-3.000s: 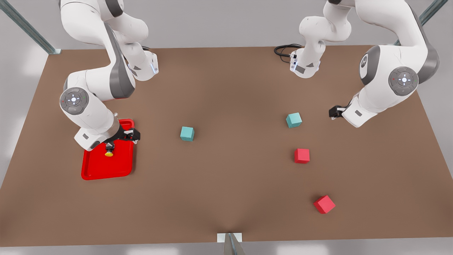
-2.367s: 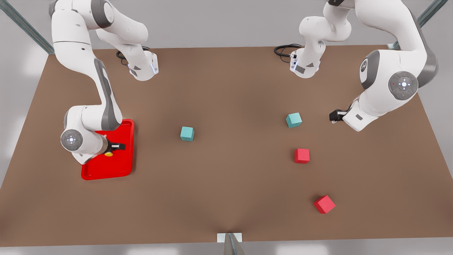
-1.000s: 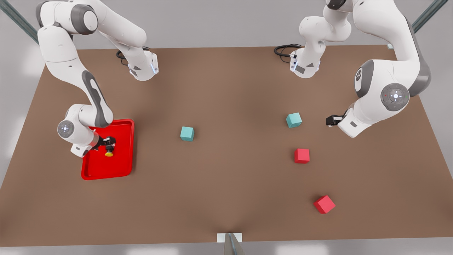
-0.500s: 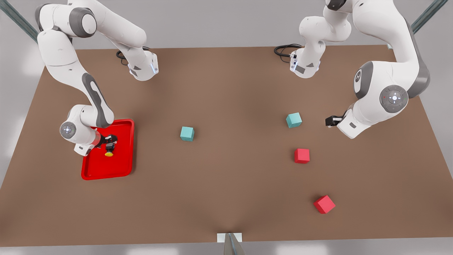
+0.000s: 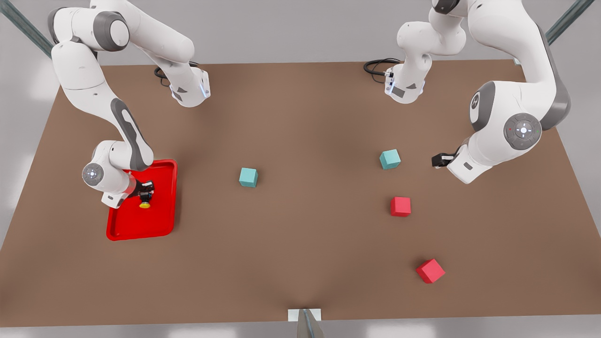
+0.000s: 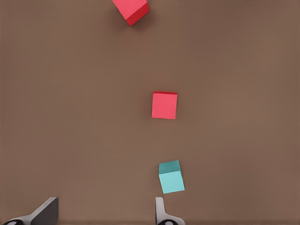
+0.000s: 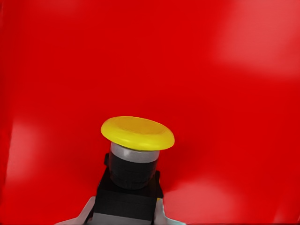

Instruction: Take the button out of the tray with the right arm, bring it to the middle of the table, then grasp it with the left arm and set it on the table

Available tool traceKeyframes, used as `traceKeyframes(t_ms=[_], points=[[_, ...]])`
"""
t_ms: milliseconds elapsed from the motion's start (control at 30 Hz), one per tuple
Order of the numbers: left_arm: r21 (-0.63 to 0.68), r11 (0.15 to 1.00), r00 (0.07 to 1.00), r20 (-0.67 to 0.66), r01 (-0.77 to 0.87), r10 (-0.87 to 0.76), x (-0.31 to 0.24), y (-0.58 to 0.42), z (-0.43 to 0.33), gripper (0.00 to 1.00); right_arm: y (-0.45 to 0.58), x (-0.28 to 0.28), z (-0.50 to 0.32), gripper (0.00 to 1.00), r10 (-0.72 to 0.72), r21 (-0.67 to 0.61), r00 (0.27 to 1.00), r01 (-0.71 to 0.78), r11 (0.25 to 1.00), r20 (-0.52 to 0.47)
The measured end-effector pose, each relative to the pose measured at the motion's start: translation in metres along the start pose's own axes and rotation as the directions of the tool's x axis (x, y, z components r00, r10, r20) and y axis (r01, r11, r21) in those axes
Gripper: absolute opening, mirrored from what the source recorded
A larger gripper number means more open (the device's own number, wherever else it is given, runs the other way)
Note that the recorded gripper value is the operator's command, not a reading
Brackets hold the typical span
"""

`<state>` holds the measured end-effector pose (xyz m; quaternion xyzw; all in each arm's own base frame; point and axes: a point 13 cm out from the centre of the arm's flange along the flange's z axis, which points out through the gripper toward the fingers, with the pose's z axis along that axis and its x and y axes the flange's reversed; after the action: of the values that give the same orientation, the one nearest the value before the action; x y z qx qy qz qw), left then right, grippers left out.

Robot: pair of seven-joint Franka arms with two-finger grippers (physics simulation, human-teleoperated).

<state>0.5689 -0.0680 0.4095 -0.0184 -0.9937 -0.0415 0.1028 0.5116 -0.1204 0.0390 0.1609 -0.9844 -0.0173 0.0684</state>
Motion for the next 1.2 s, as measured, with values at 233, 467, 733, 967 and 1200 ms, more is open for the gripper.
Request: traceKeyframes(t_ms=[233,467,733,967,1200], points=[[0.0,1.0,1.0,-0.001,0.001,-0.001,0.0,0.001,0.0,1.0,0.011,-0.029,-0.028,0.38,-0.06,0.021,0.998,0.06,0.998,0.019],[0.0,1.0,1.0,-0.002,-0.001,0.001,0.0,0.0,0.0,1.0,0.111,-0.119,-0.135,0.39,-0.257,0.058,0.96,0.252,0.966,0.109],[-0.001,1.0,1.0,-0.009,-0.001,0.001,0.001,0.0,0.003,1.0,0.359,-0.173,-0.207,0.41,-0.485,0.095,0.869,0.477,0.874,0.096],[-0.001,1.0,1.0,-0.012,-0.001,0.001,0.001,0.0,0.004,1.0,0.564,-0.193,-0.189,0.41,-0.462,0.066,0.881,0.457,0.887,0.106],[-0.002,1.0,1.0,-0.015,-0.001,0.001,0.0,0.0,0.005,1.0,0.648,-0.244,-0.126,0.4,-0.226,0.082,0.962,0.216,0.973,0.154]])
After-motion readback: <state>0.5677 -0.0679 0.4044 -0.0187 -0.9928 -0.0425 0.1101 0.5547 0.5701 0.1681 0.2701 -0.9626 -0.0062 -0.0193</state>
